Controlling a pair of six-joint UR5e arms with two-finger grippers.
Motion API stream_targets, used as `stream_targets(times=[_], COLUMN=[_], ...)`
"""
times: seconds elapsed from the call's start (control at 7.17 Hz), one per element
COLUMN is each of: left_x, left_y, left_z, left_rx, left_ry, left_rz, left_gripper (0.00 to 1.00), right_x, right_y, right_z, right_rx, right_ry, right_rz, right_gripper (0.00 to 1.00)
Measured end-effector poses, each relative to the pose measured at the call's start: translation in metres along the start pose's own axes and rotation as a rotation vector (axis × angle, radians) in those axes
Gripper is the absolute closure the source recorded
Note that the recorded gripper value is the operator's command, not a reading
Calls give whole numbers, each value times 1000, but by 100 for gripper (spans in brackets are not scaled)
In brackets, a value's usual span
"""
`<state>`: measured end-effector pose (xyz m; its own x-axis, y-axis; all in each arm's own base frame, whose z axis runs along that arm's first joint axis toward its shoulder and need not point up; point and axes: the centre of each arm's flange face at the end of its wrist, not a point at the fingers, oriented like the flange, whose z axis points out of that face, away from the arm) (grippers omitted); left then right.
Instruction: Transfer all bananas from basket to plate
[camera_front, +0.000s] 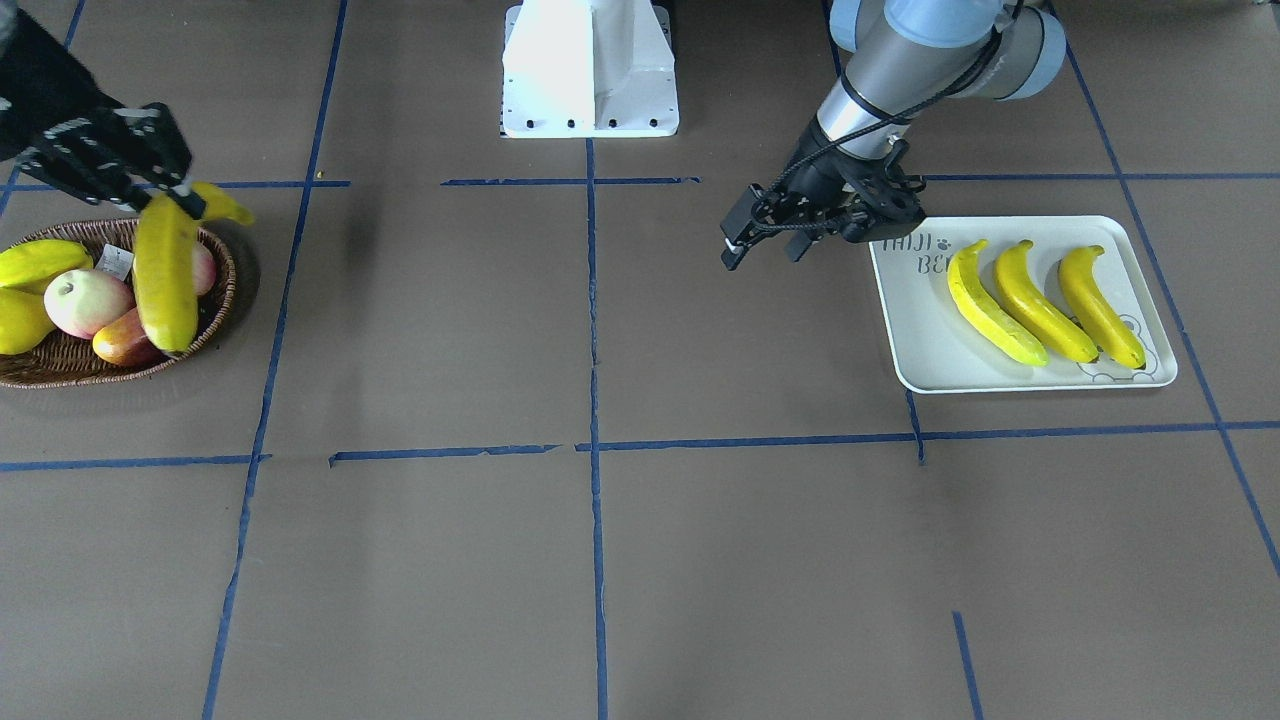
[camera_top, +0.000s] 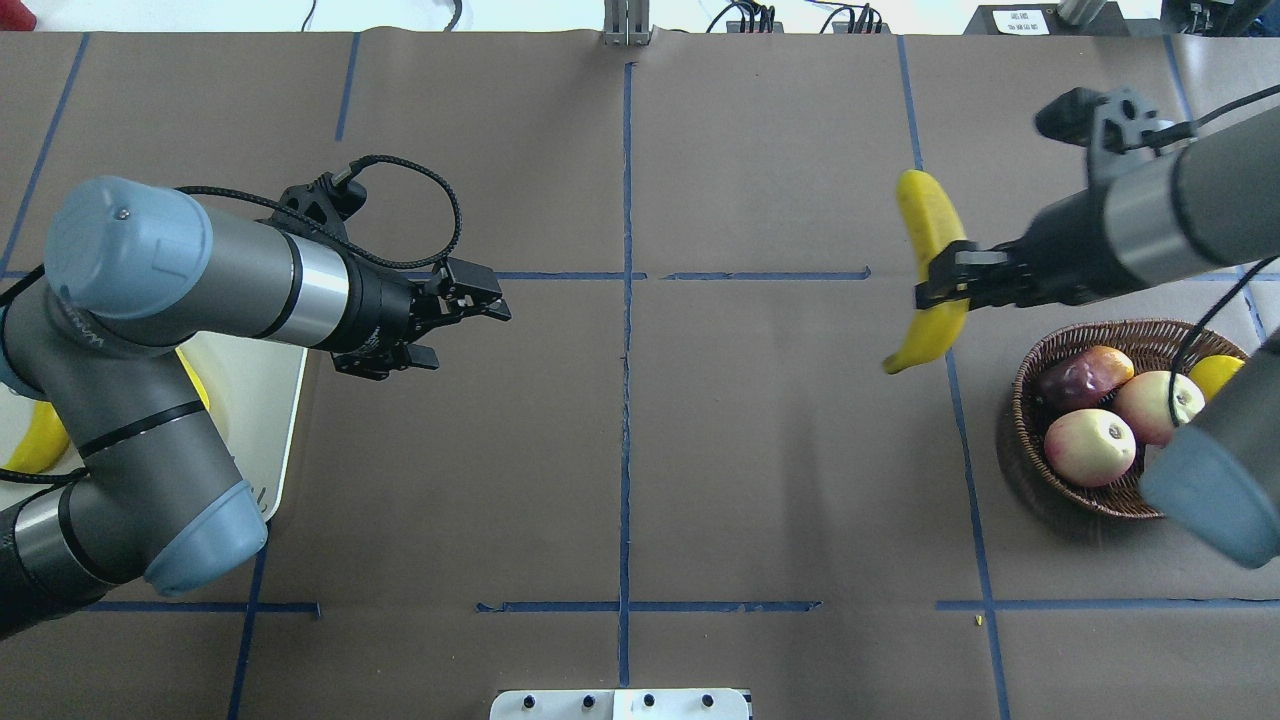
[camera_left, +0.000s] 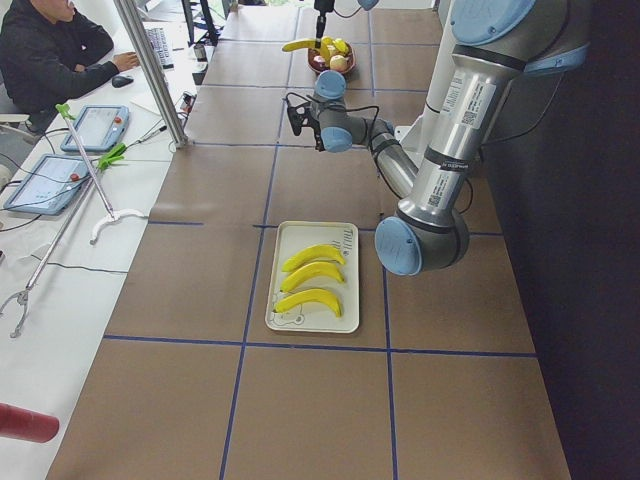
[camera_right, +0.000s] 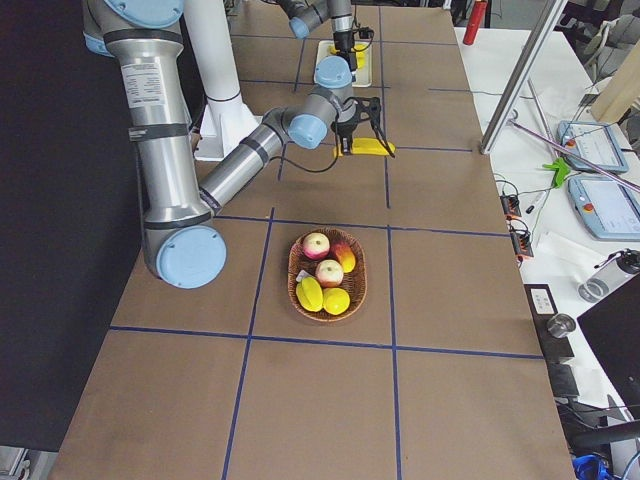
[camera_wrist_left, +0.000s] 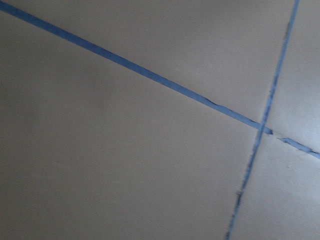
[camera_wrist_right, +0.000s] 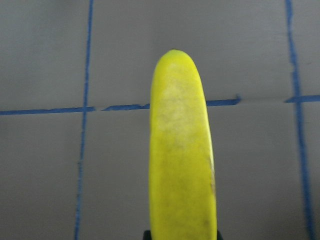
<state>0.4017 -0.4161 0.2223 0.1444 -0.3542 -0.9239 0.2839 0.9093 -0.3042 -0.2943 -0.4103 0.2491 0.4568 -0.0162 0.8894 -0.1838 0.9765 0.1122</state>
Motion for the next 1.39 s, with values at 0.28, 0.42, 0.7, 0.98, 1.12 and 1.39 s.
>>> stream_targets(times=[0.28,0.42,0.7,0.98,1.12,1.39], left_x=[18,28,47,52,52,55], left_y=[13,17,19,28,32,47], left_z=[-9,-8,8,23,29,39], left_rx=[-56,-70,-83,-102,-111,-137], left_ry=[161,192,205,198,192,187], left_rz=[-82,-92,-94,-91,-89,-82], left_gripper=[1,1,1,1,1,1], right_x=[-81,-95,-108,-112,-114,-120], right_y=[56,79,108,115,117,125], right_z=[58,81,100,101,101,103], right_rx=[52,53,54,48,44,30], right_ry=[-140,-226,-334,-357,-363,-374], right_rz=[18,8,-8,-13,-15,-20], right_gripper=[100,100,100,100,100,100])
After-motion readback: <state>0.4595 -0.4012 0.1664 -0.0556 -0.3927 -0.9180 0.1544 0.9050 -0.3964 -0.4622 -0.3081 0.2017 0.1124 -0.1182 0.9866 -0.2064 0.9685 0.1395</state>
